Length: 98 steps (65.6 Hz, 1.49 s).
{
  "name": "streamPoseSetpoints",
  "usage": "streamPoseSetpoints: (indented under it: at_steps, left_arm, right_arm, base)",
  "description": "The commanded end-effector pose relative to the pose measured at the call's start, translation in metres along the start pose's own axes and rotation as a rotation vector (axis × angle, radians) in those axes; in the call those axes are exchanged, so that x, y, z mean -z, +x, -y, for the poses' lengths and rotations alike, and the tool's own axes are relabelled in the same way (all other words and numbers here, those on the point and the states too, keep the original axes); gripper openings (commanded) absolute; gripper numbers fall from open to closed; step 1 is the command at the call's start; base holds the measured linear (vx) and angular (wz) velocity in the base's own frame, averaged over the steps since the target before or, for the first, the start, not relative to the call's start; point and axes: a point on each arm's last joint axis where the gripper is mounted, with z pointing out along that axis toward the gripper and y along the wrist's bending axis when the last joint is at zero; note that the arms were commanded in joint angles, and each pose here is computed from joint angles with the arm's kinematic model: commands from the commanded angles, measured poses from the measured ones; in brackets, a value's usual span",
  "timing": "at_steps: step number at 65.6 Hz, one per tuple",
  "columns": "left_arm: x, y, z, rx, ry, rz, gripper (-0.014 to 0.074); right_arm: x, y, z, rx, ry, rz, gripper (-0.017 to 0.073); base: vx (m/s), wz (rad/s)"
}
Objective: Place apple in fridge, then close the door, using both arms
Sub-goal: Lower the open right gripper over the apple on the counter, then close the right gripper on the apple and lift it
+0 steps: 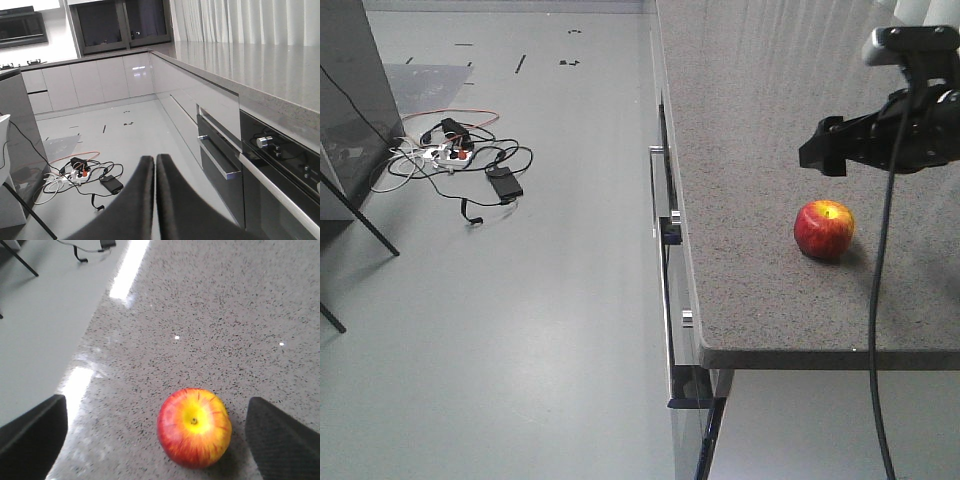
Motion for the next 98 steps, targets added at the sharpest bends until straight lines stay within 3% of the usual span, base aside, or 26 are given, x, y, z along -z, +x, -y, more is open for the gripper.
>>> streamPoseSetpoints:
  at_steps: [1, 24, 76, 86, 98]
  left_arm:
    - [0.002, -0.014, 0.000, 0.018, 0.000, 0.105, -0.0007]
    - [0.002, -0.014, 0.000, 0.018, 0.000, 0.105, -0.0007]
    - [0.002, -0.014, 0.000, 0.018, 0.000, 0.105, -0.0007]
    - [0.002, -0.014, 0.000, 0.018, 0.000, 0.105, -0.0007]
    - [0.002, -0.014, 0.000, 0.018, 0.000, 0.105, -0.0007]
  right_arm:
    - [0.008, -0.022, 0.002, 0.006, 0.023, 0.100, 0.0679]
    - [-0.029, -0.015, 0.020, 0.005, 0.123, 0.027, 0.0671]
    - [-0.092, 0.018, 0.031, -0.039, 0.105, -0.139, 0.0638]
    - [-0.092, 0.020, 0.031, -0.040, 0.101, -0.153, 0.0546]
    - [-0.090, 0.019, 0.030, -0.051, 0.093, -0.156, 0.0336]
  base:
    - [0.00, 0.00]
    - [0.00, 0.00]
    - [0.00, 0.00]
    - [0.00, 0.00]
    - [0.00, 0.00]
